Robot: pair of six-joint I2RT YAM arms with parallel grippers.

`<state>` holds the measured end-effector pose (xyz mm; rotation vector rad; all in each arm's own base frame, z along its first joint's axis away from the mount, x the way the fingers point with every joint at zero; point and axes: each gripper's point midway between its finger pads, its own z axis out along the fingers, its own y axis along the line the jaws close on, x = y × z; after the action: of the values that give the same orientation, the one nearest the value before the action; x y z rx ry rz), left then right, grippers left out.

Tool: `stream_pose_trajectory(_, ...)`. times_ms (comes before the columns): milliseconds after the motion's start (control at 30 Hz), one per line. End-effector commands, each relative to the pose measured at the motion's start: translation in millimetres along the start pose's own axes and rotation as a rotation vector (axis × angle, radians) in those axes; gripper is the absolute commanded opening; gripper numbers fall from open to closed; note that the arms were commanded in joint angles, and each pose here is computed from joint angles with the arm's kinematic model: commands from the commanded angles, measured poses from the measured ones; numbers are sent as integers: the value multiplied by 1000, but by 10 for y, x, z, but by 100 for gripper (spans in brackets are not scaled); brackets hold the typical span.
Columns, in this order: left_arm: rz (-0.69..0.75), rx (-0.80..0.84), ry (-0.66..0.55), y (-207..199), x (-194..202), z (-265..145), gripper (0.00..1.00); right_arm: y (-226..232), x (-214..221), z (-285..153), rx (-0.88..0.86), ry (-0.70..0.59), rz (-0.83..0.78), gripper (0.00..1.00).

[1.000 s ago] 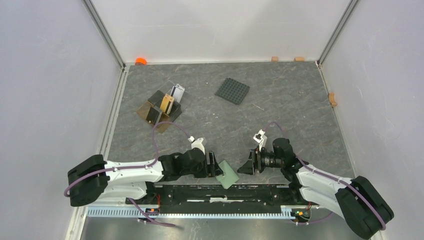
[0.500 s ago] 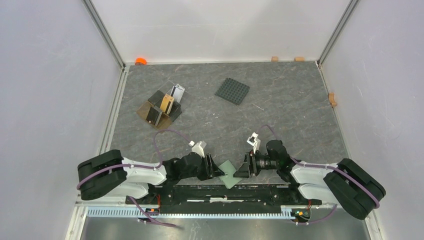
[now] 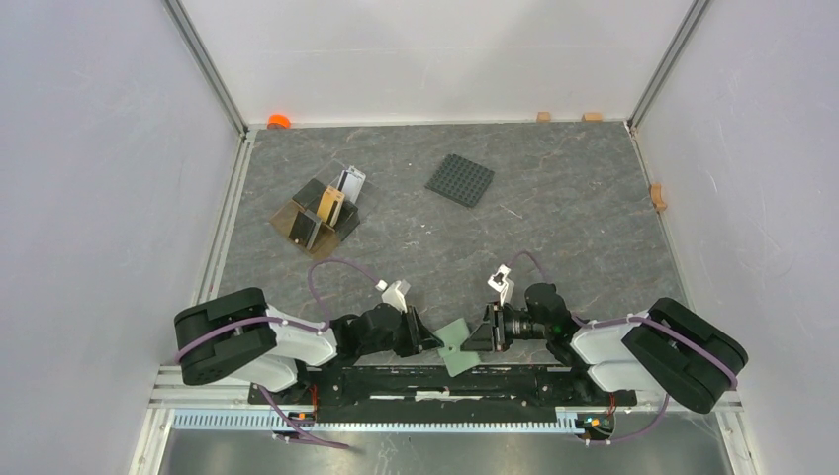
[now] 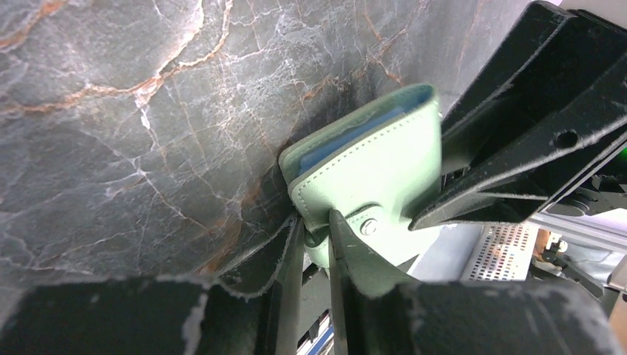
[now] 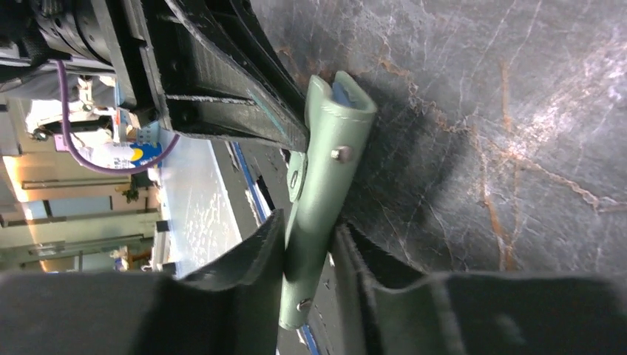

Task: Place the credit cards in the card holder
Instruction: Open the card holder at the center of the board.

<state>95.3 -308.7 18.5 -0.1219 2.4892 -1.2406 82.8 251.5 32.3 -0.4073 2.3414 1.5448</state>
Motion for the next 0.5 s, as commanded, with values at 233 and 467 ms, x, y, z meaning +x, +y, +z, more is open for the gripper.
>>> stream_pose_trajectory(233,380,-88,-105,-213,-385,-144,42,190,-368,54,-7,-88,-95,0)
stream_pose_trajectory(467,675,0,-158,-673,-620,-494,48,193,-648,-16,151,-27,-278,0)
